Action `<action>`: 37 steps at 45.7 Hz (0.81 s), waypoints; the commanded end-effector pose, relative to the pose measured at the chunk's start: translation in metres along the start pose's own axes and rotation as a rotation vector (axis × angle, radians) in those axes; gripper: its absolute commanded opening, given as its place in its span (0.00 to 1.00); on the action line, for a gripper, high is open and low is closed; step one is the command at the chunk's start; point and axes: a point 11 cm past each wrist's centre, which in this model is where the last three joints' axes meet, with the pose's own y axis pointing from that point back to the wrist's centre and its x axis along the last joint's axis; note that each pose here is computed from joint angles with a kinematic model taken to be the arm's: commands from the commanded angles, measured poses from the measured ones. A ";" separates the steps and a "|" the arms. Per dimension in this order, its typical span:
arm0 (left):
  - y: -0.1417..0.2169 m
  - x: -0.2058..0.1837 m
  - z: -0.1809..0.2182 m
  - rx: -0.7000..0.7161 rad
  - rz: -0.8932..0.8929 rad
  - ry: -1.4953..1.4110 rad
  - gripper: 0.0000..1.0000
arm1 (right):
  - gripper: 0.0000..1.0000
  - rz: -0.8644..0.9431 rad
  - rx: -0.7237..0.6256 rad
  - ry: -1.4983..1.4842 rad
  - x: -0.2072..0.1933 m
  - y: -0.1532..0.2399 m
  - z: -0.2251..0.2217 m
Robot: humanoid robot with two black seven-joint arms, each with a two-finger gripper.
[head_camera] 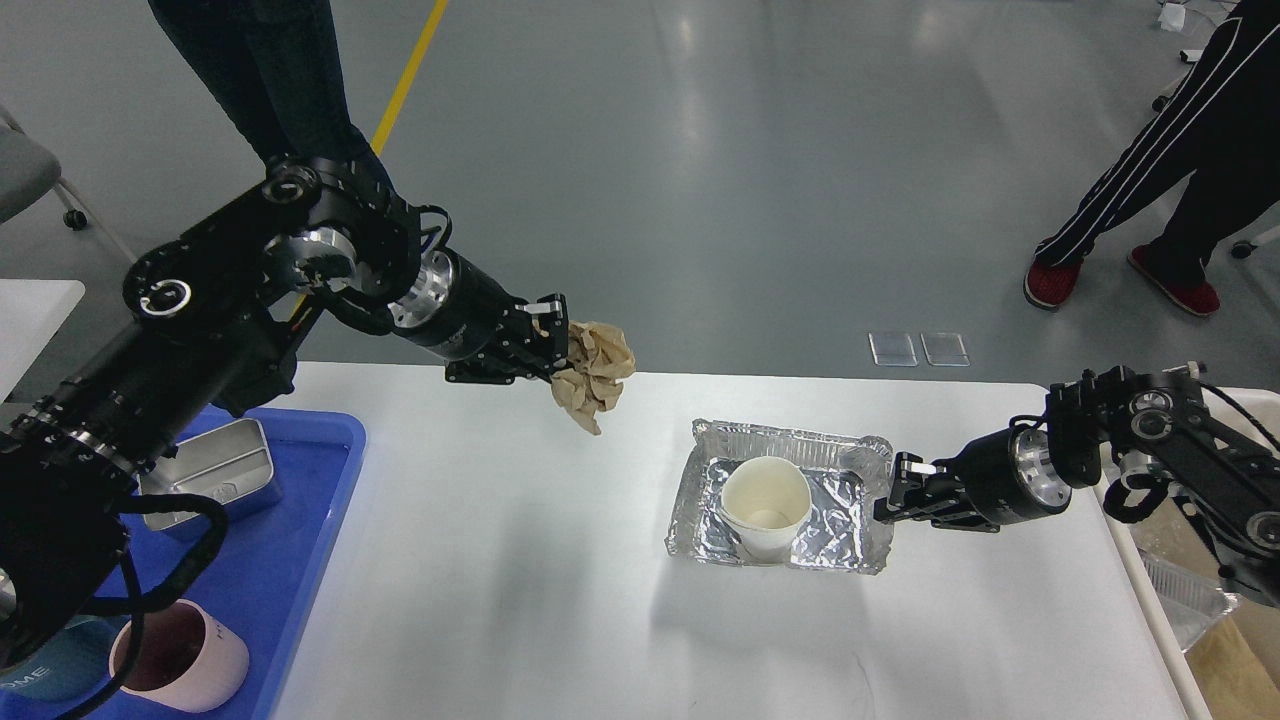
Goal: Tidy desktop
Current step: 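Lift the brown paper and place it into the foil tray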
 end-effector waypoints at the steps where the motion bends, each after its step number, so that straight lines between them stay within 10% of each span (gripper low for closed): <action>1: 0.019 0.010 0.005 -0.044 0.027 0.020 0.00 | 0.00 -0.028 0.029 -0.013 -0.007 -0.005 -0.004; 37: -0.081 -0.063 0.046 0.024 -0.206 -0.100 0.01 | 0.00 -0.049 0.106 0.019 -0.012 -0.010 -0.032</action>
